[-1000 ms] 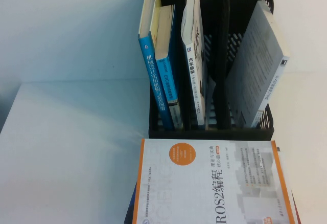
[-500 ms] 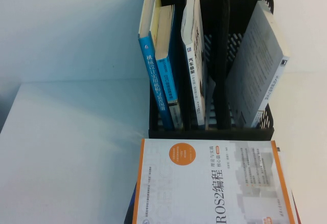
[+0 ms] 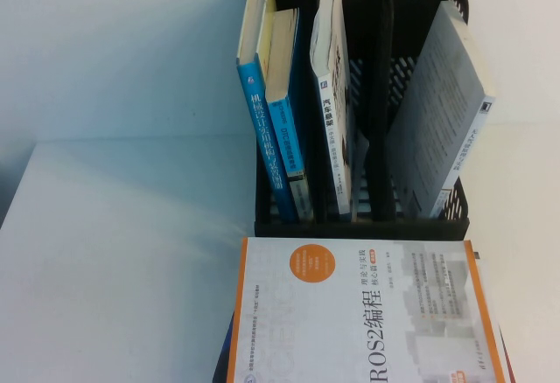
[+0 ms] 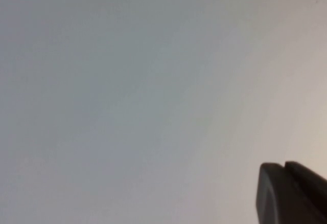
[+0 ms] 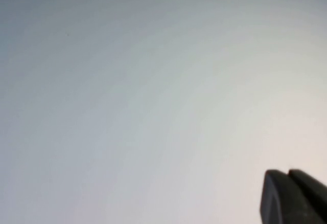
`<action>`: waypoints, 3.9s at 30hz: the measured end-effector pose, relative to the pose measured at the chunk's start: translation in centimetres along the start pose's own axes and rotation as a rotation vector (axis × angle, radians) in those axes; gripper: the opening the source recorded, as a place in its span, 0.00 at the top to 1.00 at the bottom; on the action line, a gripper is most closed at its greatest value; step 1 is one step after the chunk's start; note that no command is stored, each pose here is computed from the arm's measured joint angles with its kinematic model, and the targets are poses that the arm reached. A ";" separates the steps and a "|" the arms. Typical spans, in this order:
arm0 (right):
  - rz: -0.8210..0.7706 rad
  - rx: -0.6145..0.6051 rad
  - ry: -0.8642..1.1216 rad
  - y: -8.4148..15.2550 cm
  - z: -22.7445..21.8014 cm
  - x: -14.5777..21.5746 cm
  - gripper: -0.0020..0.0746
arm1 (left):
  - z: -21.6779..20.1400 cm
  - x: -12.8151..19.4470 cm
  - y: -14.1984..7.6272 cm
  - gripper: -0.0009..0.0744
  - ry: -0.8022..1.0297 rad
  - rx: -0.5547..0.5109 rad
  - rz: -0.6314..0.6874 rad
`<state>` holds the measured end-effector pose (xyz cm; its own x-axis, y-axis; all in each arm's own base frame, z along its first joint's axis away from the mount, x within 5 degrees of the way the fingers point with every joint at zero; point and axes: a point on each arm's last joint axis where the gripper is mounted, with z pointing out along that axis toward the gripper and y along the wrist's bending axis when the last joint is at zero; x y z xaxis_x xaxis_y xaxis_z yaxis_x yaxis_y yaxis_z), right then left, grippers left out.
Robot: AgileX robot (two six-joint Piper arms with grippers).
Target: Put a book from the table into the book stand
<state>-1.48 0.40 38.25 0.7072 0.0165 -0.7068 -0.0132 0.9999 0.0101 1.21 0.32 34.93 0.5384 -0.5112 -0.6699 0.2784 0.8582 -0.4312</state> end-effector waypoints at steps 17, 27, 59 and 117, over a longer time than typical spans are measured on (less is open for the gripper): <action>0.108 0.113 0.872 -0.8 5.2 3.6 0.98 | 7.8 5.0 0.5 0.99 0.952 -0.289 0.090; 0.077 -0.039 1.397 0.4 4.4 11.9 0.98 | 8.9 8.9 1.4 0.99 1.189 -0.296 0.075; 0.399 -0.239 1.988 5.6 4.7 29.9 0.98 | 11.6 21.3 9.6 0.99 1.619 -0.211 -0.491; 0.452 -0.434 2.033 13.8 4.5 32.9 0.98 | 7.1 33.6 11.3 0.30 1.916 -0.051 -0.863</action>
<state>24.79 14.72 18.29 -0.9474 -0.1271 -0.2936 -0.2528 0.8599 0.4435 28.12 -6.85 11.82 -0.9932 -0.1090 0.0403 -0.0854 0.4487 -0.8896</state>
